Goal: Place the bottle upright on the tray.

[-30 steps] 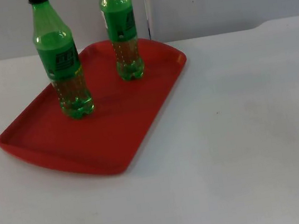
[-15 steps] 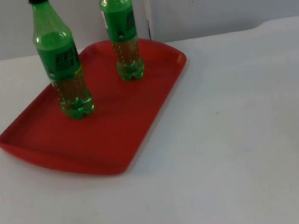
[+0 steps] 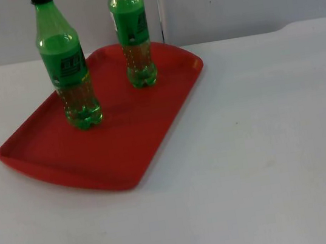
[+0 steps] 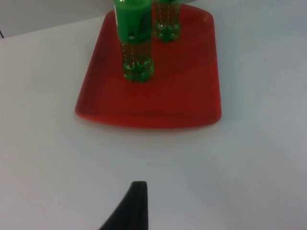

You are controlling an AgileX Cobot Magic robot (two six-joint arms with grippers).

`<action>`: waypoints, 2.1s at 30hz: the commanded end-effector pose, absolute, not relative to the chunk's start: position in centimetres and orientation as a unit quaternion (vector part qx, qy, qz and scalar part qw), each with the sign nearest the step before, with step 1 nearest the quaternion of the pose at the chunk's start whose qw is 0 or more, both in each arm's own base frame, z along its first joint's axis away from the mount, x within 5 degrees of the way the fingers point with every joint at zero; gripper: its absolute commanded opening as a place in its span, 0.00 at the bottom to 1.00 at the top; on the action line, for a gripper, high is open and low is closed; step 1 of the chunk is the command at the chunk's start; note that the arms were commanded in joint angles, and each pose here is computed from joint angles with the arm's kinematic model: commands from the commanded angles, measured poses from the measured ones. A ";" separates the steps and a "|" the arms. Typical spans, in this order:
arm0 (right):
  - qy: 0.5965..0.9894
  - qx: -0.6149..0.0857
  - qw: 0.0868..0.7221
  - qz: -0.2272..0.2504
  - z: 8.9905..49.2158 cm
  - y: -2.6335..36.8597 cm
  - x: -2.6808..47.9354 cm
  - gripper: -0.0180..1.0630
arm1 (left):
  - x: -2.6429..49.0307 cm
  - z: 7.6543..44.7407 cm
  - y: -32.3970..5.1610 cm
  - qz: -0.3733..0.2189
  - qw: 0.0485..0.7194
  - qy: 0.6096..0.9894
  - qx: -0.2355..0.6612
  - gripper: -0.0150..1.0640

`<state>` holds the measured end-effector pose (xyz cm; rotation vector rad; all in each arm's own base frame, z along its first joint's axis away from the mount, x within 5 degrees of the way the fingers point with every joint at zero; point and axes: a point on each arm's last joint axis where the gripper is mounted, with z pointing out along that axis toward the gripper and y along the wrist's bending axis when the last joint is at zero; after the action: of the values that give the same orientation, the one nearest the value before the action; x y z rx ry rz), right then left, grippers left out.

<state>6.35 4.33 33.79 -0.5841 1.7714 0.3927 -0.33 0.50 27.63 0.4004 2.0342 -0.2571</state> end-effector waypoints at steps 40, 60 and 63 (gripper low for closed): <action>0.796 -0.268 0.522 0.144 28.8 -0.7 -0.6 0.99 | -0.3 27.5 0.5 -0.110 0.502 0.841 0.169 0.99; 0.810 -0.271 0.502 0.135 28.0 -0.6 -0.4 0.99 | -0.3 27.5 0.5 -0.110 0.502 0.841 0.169 0.99; 0.810 -0.271 0.501 0.140 28.0 -0.6 -0.5 0.99 | -0.3 27.5 0.5 -0.110 0.502 0.841 0.169 0.99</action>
<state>-0.43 -0.56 27.97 -0.6497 1.9630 0.3344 -0.33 0.50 27.63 0.4004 2.0342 -0.2571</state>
